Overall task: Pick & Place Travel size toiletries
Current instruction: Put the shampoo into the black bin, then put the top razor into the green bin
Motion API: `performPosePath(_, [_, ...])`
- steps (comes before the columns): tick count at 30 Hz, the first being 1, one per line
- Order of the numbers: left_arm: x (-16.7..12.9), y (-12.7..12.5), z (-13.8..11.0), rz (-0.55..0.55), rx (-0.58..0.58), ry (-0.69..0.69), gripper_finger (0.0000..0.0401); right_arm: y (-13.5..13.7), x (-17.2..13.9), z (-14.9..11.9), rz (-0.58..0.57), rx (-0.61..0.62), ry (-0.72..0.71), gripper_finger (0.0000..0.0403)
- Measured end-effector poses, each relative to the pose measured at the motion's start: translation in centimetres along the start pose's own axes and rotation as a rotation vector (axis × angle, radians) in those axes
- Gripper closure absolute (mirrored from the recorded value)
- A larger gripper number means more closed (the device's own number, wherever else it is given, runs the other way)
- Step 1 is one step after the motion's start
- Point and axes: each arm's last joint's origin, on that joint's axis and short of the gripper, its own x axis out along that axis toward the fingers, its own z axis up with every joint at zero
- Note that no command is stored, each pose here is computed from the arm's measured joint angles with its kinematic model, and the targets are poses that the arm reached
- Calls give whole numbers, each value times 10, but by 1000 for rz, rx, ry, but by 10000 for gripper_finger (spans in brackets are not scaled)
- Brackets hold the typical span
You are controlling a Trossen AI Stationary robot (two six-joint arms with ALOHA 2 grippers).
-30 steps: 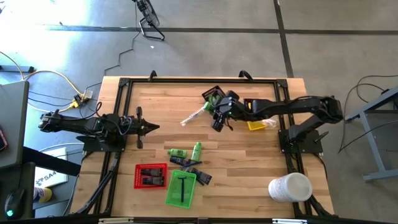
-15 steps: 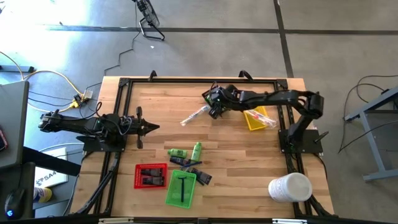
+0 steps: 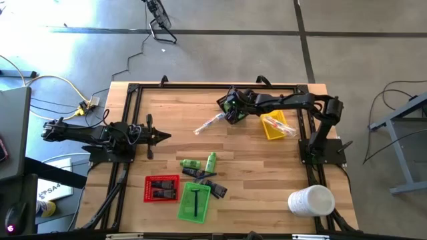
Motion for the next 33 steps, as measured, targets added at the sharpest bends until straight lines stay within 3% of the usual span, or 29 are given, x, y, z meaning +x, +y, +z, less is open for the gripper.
performPosePath(7, [0, 0, 0, 0, 0, 0, 401, 0, 0, 0, 0, 0, -1, 170])
performPosePath(11, [0, 0, 0, 0, 0, 0, 401, 1, -1, 0, 2, -2, -2, 166])
performPosePath(25, [0, 0, 0, 0, 0, 0, 401, 12, -69, 19, 147, 9, -188, 258])
performPosePath(33, [0, 0, 0, 0, 0, 0, 401, 32, -90, 28, 245, 8, -332, 285])
